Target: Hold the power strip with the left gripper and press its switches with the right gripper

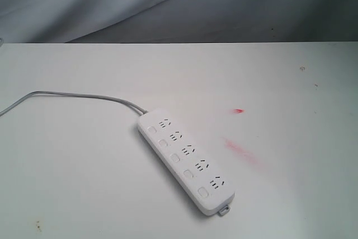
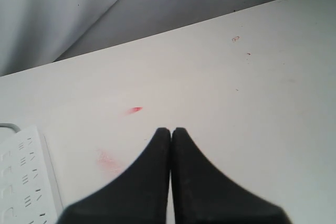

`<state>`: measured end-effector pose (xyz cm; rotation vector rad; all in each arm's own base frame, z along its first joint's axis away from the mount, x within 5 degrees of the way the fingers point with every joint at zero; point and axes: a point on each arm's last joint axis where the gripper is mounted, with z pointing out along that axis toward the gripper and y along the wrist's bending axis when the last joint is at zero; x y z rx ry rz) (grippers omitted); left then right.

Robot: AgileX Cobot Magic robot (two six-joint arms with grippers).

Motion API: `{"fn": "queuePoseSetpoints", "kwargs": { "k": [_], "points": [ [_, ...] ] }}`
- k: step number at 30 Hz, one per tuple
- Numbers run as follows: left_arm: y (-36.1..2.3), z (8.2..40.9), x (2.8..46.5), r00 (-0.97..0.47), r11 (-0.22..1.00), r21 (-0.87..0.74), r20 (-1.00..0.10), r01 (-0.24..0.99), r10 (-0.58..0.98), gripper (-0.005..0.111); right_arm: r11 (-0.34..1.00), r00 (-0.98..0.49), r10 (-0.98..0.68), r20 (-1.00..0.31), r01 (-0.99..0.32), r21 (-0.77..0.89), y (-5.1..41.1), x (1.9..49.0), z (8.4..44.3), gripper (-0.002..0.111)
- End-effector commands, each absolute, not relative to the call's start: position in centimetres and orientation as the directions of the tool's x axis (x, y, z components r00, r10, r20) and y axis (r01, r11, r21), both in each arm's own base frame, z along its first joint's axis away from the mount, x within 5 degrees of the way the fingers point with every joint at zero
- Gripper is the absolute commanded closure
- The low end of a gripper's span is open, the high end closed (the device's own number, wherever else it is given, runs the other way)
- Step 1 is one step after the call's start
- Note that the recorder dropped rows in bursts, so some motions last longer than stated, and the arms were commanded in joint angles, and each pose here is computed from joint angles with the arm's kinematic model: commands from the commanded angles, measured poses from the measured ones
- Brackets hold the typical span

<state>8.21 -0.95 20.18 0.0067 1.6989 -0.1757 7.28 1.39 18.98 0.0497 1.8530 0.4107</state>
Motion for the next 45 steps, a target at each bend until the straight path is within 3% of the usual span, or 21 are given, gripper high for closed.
{"fn": "queuePoseSetpoints", "kwargs": {
  "k": [1, 10, 20, 45],
  "points": [
    [-1.0, 20.6, 7.3, -0.066, 0.983, -0.117, -0.992, 0.139, -0.109, 0.107, 0.94, -0.31, 0.236, -0.921, -0.169, 0.298, 1.3, 7.3, 19.0, 0.108],
    [-1.4, 20.2, 6.1, -0.085, 0.974, -0.103, -0.993, 0.202, -0.087, 0.107, 0.94, -0.31, 0.236, -0.921, -0.169, 0.298, 1.3, 7.3, 19.0, 0.108],
    [-0.4, 19.4, 5.6, -0.137, 0.989, -0.142, -0.981, 0.05, -0.134, 0.107, 0.94, -0.31, 0.236, -0.921, -0.169, 0.298, 1.3, 7.3, 19.0, 0.108],
    [-0.5, 19.4, 5.6, -0.134, 0.994, -0.09, -0.988, 0.059, -0.082, 0.107, 0.94, -0.31, 0.236, -0.921, -0.169, 0.298, 1.3, 7.3, 19.0, 0.108]
  ]
}}
